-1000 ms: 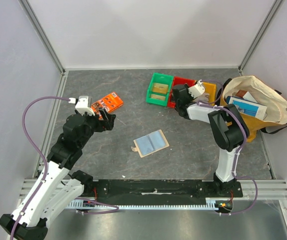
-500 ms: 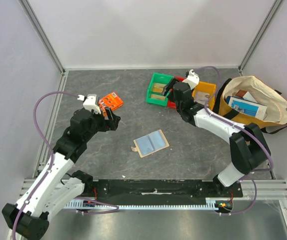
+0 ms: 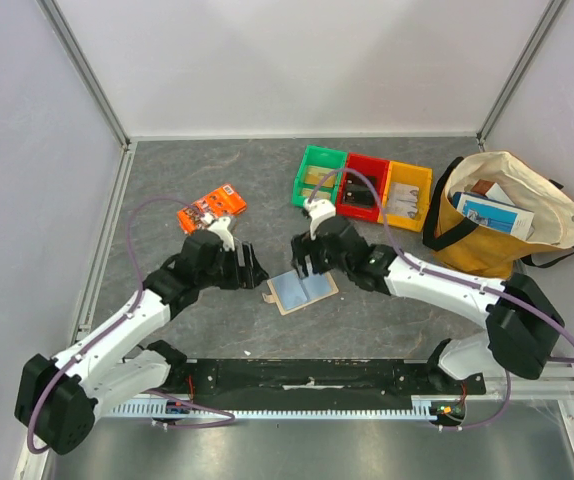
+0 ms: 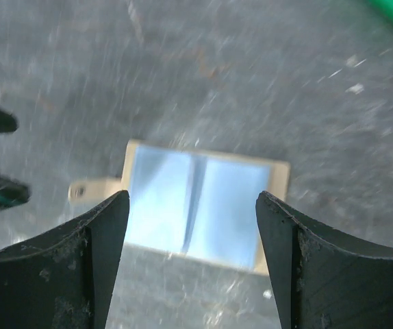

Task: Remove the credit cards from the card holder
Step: Remove the credit card from the card holder.

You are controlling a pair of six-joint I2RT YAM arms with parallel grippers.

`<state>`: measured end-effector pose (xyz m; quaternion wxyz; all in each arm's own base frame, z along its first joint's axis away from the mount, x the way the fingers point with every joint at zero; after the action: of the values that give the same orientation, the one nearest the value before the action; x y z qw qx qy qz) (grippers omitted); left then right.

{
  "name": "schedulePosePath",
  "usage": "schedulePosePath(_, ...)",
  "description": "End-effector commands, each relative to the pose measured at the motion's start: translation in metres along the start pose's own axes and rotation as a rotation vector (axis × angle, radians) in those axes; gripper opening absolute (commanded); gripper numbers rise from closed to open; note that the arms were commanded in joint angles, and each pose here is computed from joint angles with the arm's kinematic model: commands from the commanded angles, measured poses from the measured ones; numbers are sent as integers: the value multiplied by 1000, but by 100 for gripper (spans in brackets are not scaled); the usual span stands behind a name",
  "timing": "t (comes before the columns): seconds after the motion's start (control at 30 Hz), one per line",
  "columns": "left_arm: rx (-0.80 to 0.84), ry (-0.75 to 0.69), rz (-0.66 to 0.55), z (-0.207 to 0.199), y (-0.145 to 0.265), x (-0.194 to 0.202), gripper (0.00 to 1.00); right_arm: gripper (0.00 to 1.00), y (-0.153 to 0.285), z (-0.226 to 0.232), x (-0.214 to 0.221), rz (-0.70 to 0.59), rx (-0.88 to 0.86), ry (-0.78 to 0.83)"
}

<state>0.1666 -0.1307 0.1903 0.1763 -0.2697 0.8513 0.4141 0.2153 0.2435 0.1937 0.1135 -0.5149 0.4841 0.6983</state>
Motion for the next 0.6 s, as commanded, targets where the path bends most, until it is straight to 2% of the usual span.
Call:
schedulePosePath(0.0,51,116,33,1,-14,23,81,82,9,23,24,67,-102,129)
schedulePosePath(0.13,12,139,45,15,-24,36,79,81,2,37,38,102,-98,176)
schedulePosePath(0.33,27,175,104,23,-37,52,70,79,-17,54,51,155,-118,223)
schedulePosePath(0.57,20,196,137,28,-47,63,66,79,-33,61,67,196,-99,228)
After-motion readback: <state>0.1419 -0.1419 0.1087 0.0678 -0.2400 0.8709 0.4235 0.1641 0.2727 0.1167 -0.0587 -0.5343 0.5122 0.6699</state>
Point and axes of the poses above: each gripper's point midway between its finger pads, its own y axis back along the fingers, its own z axis along the line the jaws close on, x = y × z, the point moved 10 cm from there along y, back along the fingers, and after that the axes turned 13 degrees about y, right-handed, at the moved point
